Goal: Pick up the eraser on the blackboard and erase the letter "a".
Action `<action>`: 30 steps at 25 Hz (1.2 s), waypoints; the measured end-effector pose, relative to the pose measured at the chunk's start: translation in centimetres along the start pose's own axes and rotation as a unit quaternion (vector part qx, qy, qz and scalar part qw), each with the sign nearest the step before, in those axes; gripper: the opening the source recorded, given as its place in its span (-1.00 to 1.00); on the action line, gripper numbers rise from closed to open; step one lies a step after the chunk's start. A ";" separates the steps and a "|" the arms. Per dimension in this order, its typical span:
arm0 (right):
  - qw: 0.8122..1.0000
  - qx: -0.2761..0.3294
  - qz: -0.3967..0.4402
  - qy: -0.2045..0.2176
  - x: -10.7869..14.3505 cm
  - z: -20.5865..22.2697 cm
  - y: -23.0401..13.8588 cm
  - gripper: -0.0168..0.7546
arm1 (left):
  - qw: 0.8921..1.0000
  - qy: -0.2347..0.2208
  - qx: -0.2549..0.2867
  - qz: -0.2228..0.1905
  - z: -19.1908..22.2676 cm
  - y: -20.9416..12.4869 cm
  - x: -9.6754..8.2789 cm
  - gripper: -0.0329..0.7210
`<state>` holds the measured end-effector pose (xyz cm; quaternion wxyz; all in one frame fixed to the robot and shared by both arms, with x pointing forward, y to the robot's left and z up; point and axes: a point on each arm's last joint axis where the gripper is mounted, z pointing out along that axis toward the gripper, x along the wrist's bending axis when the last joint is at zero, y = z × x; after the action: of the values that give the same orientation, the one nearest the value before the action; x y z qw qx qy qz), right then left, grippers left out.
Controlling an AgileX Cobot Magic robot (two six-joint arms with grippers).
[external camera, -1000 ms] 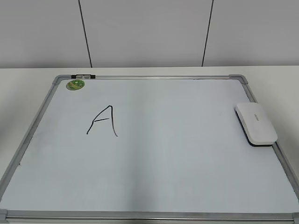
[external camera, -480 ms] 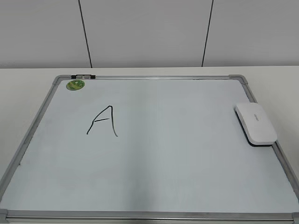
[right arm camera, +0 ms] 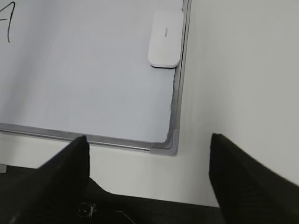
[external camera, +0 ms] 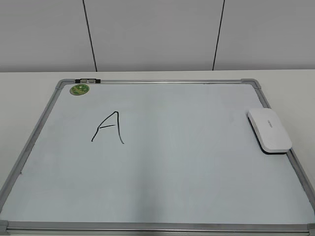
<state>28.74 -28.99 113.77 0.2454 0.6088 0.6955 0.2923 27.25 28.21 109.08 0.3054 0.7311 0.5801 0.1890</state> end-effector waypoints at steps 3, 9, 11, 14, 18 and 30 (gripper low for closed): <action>1.000 -0.002 -0.004 -0.013 -0.2 0.5 -3.0 0.57 | 1.000 0.002 -0.009 0.003 0.3 -2.0 -0.1 0.32; 0.999 0.015 -0.011 -0.036 -0.5 2.8 -8.1 0.57 | 1.000 0.011 -0.003 0.005 1.3 -4.0 0.1 0.32; 0.999 0.027 -0.010 -0.033 -0.5 3.5 -9.1 0.57 | 1.000 0.014 -0.006 0.006 1.3 -3.9 0.1 0.32; 0.999 0.018 -0.007 -0.026 -0.4 3.7 -9.2 0.57 | 1.000 0.021 -0.011 0.008 1.3 -3.9 0.2 0.32; 1.000 -0.001 -0.008 -0.027 -0.4 3.9 -9.0 0.57 | 0.999 0.032 -0.029 0.010 1.5 -3.6 0.5 0.32; 0.999 -0.019 -0.007 -0.025 -0.4 4.7 -8.9 0.57 | 0.997 0.046 -0.054 0.013 2.2 -3.4 0.8 0.32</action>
<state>25.81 -29.66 104.16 0.2762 0.6062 0.6878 0.2884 26.40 28.99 105.10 0.3153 0.7113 0.5730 0.2575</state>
